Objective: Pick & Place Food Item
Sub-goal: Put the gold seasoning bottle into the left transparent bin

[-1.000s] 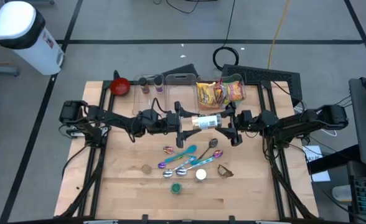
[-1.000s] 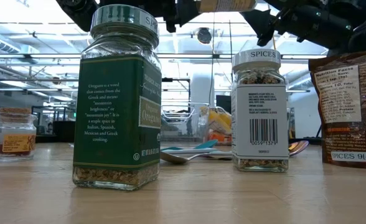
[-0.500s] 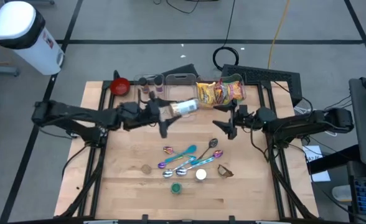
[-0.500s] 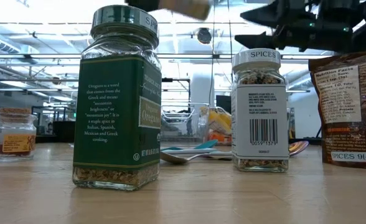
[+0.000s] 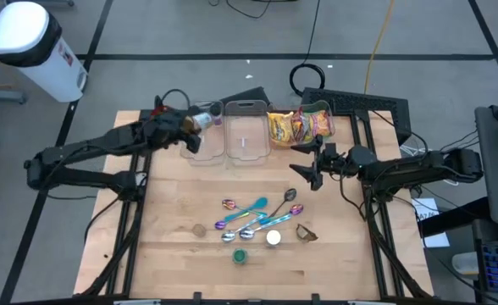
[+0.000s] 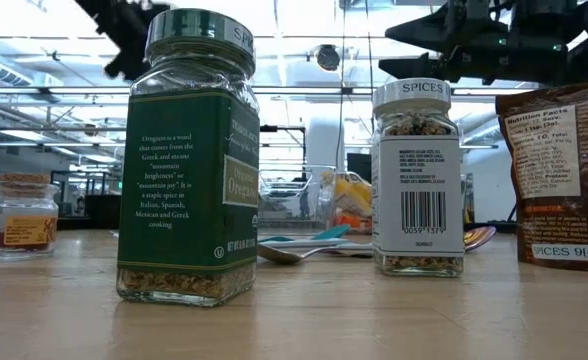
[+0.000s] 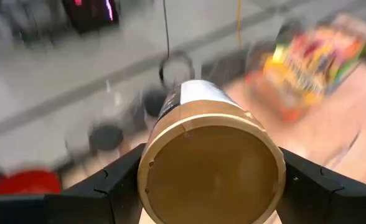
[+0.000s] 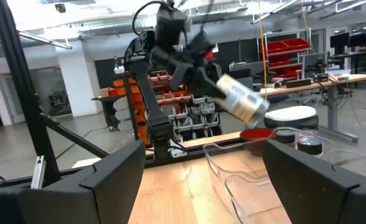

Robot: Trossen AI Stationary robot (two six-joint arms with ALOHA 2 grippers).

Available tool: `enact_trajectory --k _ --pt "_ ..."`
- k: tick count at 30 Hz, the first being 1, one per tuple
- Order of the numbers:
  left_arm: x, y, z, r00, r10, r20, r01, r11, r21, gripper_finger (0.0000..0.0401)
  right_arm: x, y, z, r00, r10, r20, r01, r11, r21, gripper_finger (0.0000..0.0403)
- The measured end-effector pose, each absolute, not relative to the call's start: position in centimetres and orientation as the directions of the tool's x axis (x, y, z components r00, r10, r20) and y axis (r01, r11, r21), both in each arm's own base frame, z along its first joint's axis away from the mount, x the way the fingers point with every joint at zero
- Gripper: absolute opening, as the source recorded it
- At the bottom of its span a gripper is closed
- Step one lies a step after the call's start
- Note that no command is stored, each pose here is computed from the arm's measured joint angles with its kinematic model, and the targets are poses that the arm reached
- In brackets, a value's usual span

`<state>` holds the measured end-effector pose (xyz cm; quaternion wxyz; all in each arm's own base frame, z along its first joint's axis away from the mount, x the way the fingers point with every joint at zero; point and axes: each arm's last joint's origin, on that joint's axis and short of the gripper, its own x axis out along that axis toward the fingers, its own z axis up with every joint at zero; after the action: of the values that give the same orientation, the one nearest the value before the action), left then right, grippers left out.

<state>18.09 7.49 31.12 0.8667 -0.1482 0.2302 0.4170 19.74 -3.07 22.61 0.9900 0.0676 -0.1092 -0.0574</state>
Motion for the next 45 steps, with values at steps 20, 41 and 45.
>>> enact_trajectory --k 20,41,45 --pt "18.7 17.5 26.6 0.267 0.374 -0.888 -0.851 0.523 -0.036 0.0274 19.7 -3.3 22.5 0.97 -0.137 0.201 0.105 0.981 0.161 0.0318" --pt "25.0 22.9 24.1 0.195 0.14 -0.971 -0.722 0.69 -0.045 0.0274 19.8 -3.3 22.3 0.975 -0.137 0.177 0.108 0.981 0.161 0.0318" --pt "25.5 22.9 23.7 0.201 0.136 -0.97 -0.714 0.698 -0.05 0.0274 19.8 -3.3 22.3 0.975 -0.137 0.177 0.108 0.981 0.16 0.0318"
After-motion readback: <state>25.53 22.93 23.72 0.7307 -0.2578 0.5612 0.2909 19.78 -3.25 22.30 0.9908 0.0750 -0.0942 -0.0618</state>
